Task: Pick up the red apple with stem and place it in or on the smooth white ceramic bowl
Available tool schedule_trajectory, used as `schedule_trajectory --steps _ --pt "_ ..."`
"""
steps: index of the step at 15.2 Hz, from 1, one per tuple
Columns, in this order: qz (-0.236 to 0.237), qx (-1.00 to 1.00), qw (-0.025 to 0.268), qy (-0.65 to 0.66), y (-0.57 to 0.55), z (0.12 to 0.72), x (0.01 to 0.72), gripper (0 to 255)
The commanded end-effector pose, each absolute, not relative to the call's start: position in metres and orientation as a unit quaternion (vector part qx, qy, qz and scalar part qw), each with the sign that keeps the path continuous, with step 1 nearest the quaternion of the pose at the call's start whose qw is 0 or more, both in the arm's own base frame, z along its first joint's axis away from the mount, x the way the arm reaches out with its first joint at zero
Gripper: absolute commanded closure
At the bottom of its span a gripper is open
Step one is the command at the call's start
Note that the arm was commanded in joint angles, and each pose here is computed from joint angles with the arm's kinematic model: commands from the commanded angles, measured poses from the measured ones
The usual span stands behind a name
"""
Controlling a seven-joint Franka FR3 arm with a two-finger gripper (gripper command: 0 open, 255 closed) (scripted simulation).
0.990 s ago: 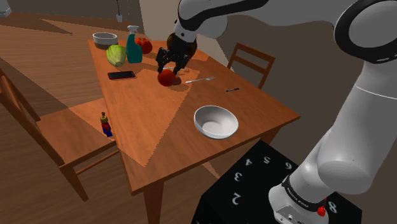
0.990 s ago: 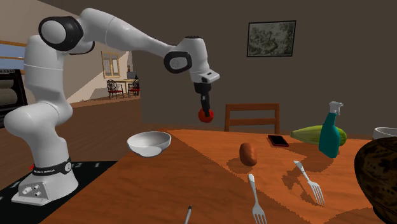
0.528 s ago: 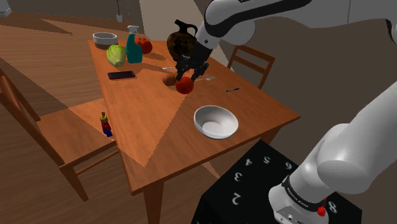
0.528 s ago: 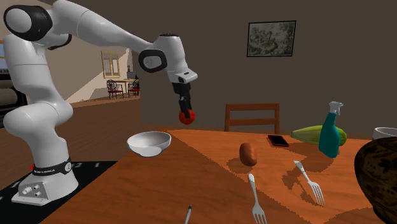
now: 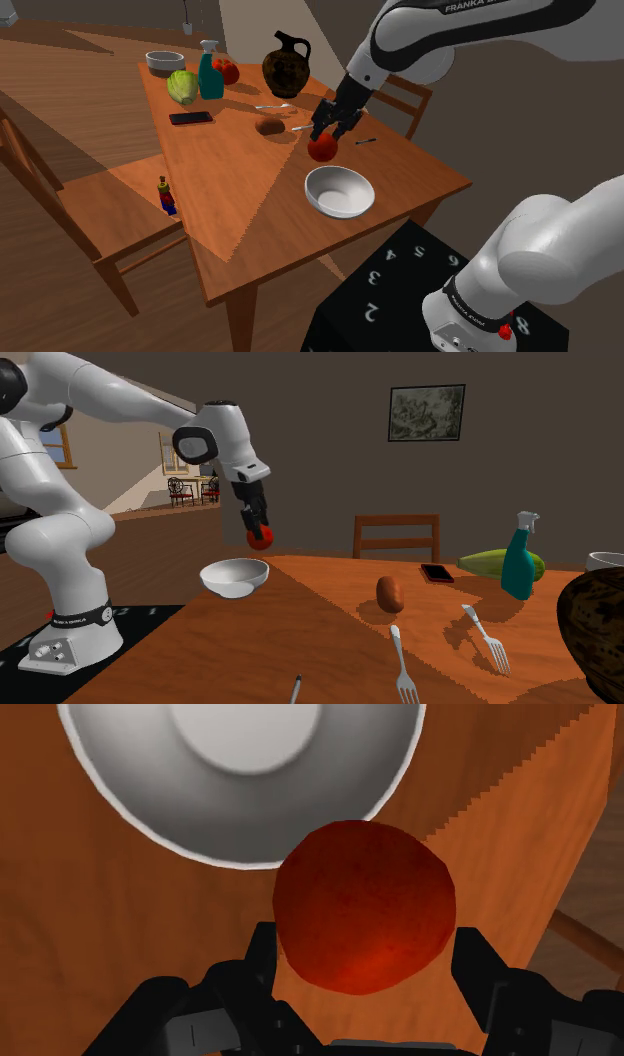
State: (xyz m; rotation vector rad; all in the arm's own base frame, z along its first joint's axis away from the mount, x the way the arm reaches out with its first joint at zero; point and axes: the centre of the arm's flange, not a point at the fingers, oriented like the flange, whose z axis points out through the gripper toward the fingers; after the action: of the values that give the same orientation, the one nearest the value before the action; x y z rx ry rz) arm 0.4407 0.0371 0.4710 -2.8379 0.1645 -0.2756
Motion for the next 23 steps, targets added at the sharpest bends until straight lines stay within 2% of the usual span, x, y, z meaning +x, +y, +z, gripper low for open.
schedule_trajectory --steps 1,3,17,23 --pt "-0.095 -0.984 0.143 0.057 0.03 0.472 0.413 255" --pt "-0.095 -0.984 0.143 0.057 0.022 0.473 0.384 255" --pt "-0.095 -0.984 0.143 0.057 0.022 0.396 0.384 255" --pt "-0.095 -0.984 0.143 0.057 0.022 0.396 0.384 255"
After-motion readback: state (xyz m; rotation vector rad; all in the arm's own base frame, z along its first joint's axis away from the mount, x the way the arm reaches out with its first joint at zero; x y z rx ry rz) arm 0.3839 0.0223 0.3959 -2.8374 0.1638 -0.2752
